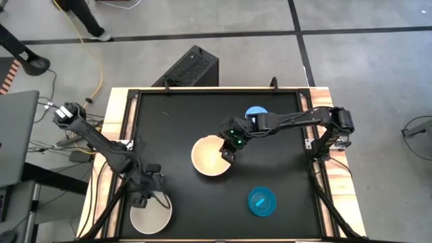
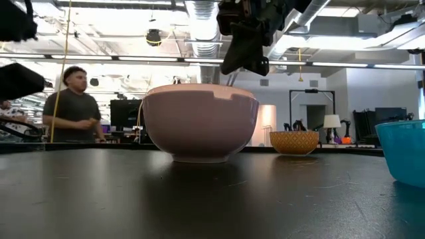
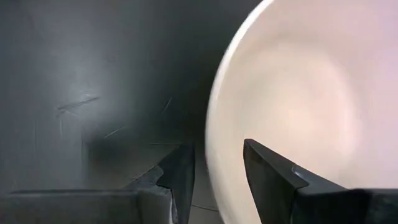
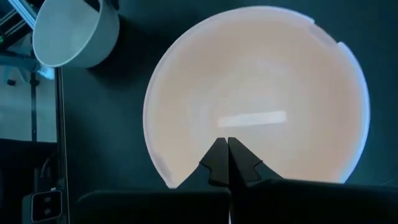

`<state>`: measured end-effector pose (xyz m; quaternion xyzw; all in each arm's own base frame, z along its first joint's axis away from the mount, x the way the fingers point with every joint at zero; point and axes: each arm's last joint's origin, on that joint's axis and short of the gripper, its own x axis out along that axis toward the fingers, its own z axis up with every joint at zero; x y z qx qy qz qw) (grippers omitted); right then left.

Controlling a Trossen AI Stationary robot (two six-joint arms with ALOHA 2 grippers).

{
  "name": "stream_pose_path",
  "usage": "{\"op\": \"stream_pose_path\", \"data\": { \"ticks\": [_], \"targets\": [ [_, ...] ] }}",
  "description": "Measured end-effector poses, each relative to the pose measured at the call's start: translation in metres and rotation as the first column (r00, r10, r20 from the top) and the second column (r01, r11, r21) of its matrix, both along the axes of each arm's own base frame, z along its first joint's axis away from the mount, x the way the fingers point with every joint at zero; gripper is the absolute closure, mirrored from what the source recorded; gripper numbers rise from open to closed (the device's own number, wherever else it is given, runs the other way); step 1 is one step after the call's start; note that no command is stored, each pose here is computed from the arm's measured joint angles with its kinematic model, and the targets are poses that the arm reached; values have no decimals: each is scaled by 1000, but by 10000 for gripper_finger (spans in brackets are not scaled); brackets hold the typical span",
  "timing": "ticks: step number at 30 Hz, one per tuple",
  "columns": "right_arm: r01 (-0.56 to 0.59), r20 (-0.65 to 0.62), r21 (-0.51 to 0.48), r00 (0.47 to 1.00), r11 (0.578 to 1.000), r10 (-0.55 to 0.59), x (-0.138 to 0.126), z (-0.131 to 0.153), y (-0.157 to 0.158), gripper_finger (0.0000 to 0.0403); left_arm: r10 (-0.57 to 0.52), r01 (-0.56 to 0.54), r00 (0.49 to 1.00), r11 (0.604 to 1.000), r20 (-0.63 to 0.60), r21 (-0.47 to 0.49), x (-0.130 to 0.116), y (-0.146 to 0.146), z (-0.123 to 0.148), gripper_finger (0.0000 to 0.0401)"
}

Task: Nest bowls inside each other
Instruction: Stack the grey bowl on the light orange bowl

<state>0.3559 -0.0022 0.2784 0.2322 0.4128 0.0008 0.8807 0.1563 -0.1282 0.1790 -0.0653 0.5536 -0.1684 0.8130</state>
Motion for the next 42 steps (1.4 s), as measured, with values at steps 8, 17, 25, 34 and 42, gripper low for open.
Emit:
{"op": "stream_pose_path", "data": {
  "ticks": [8,17,25,34,42],
  "targets": [
    [5,-22,10,1000,1000,-4,-1,-1,0,401,53,-52,994,999,-95,3,6,-1,-13,329],
    [16,-53,20,998,1000,-15,-5,-2,0,401,138,-140,989,989,-45,-50,11,20,3,400],
    [18,-16,40,1000,999,-18,-21,19,-6,401,406,-397,846,912,345,-100,11,78,88,401],
    [92,55,16,994,996,-93,-62,60,-19,401,592,-608,629,779,504,-156,55,131,143,401],
    [240,40,-101,971,965,-238,-105,83,-21,401,604,-621,670,775,432,-121,120,174,144,401]
  ]
}}
